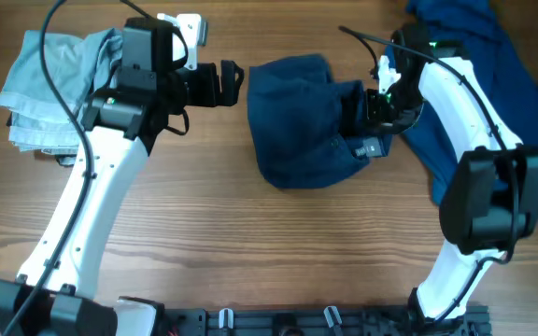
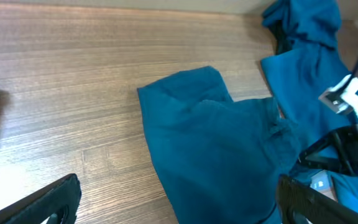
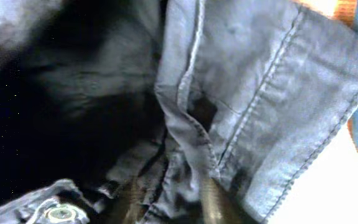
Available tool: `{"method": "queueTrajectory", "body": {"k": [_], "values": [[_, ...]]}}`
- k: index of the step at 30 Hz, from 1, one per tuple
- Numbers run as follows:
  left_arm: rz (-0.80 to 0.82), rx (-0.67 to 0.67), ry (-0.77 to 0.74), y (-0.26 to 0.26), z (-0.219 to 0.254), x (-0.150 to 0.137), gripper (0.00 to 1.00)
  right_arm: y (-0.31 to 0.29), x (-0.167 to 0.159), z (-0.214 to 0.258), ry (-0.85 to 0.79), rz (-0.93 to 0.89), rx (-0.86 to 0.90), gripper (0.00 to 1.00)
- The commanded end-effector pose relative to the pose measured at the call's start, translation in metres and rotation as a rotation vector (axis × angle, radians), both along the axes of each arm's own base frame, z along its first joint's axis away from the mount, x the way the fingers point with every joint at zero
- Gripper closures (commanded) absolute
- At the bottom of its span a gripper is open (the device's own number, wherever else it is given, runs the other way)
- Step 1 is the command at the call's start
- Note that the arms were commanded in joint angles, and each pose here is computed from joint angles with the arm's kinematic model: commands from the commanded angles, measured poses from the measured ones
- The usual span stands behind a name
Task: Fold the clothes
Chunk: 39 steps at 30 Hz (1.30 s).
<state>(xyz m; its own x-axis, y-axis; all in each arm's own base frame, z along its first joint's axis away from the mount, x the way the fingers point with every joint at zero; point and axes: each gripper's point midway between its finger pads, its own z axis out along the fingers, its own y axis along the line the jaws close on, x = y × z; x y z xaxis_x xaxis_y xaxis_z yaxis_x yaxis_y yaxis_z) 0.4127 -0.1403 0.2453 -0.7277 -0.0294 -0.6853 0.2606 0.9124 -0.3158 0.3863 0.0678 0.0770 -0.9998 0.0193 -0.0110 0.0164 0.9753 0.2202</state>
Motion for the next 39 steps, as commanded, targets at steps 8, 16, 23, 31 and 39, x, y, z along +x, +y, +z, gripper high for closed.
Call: {"method": "queueTrajectory", "body": {"k": [8,16,23,31,39], "values": [[-0.002,0.017,-0.018,0.004,-0.001,0.006,0.00,0.037,0.058,0.021,-0.163,-0.272,0.244,0.34],[-0.002,0.017,-0.017,0.004,-0.001,0.005,0.00,0.070,0.079,-0.013,-0.170,-0.247,0.315,0.75],[-0.002,0.018,-0.013,0.004,-0.002,0.005,0.00,0.085,0.146,0.046,-0.502,-0.167,0.478,0.96],[-0.002,0.018,-0.014,0.004,-0.001,0.005,0.00,0.042,0.183,-0.019,-0.581,-0.291,0.215,0.96],[-0.002,0.023,0.011,0.005,-0.006,0.001,0.00,-0.007,0.168,0.048,-0.616,-0.239,0.224,0.04]]}}
